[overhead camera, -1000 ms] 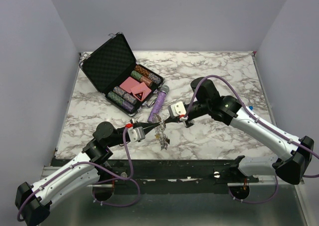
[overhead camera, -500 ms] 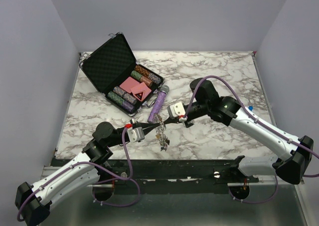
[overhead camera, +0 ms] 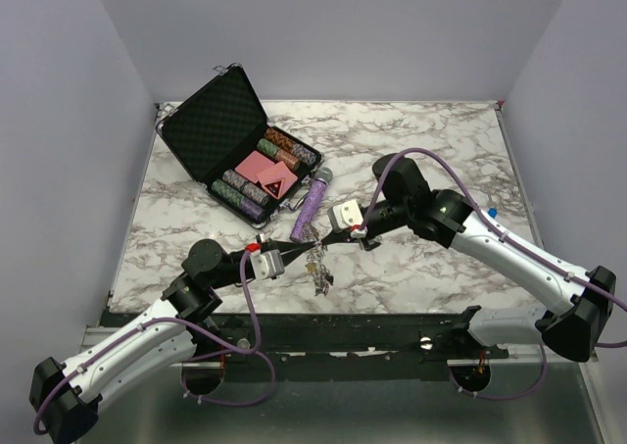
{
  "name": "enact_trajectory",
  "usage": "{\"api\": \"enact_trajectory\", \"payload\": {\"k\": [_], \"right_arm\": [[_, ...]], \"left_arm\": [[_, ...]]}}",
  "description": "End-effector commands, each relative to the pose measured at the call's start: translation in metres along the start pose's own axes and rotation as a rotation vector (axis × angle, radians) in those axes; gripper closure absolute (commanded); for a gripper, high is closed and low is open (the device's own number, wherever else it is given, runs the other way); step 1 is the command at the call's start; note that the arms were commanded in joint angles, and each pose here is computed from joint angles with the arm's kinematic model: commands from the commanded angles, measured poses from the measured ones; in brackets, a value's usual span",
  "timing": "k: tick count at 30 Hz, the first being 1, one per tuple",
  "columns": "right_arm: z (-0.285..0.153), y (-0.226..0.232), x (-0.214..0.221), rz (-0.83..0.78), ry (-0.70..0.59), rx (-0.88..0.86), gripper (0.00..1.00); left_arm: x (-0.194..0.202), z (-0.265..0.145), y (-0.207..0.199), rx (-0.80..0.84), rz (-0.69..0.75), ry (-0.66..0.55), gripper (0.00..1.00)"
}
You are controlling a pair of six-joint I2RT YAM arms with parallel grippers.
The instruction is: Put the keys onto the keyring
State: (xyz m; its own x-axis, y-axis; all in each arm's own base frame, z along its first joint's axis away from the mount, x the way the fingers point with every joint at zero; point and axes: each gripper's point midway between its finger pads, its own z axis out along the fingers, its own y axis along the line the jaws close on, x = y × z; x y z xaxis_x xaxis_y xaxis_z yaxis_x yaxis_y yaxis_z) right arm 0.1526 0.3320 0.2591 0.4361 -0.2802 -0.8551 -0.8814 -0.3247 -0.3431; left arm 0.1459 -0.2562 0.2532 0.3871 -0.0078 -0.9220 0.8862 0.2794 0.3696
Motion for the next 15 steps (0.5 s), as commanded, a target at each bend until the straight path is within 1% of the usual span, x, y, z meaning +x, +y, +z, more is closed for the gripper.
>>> {"api": "enact_trajectory", "payload": {"k": [1,15], "right_arm": [[0.0053,-0.0003,-0.0097,-0.001,-0.028,-0.011,1.00],[0.0057,-0.0025,-0.0118,0.032,-0.012,-0.010,1.00]], "left_arm": [[-0.0213,0.0026,0.0037,0.006,0.030,-0.062,1.00],[-0.0171,0.0040,0.0055,0.005,0.012,-0.025,1.00]]}}
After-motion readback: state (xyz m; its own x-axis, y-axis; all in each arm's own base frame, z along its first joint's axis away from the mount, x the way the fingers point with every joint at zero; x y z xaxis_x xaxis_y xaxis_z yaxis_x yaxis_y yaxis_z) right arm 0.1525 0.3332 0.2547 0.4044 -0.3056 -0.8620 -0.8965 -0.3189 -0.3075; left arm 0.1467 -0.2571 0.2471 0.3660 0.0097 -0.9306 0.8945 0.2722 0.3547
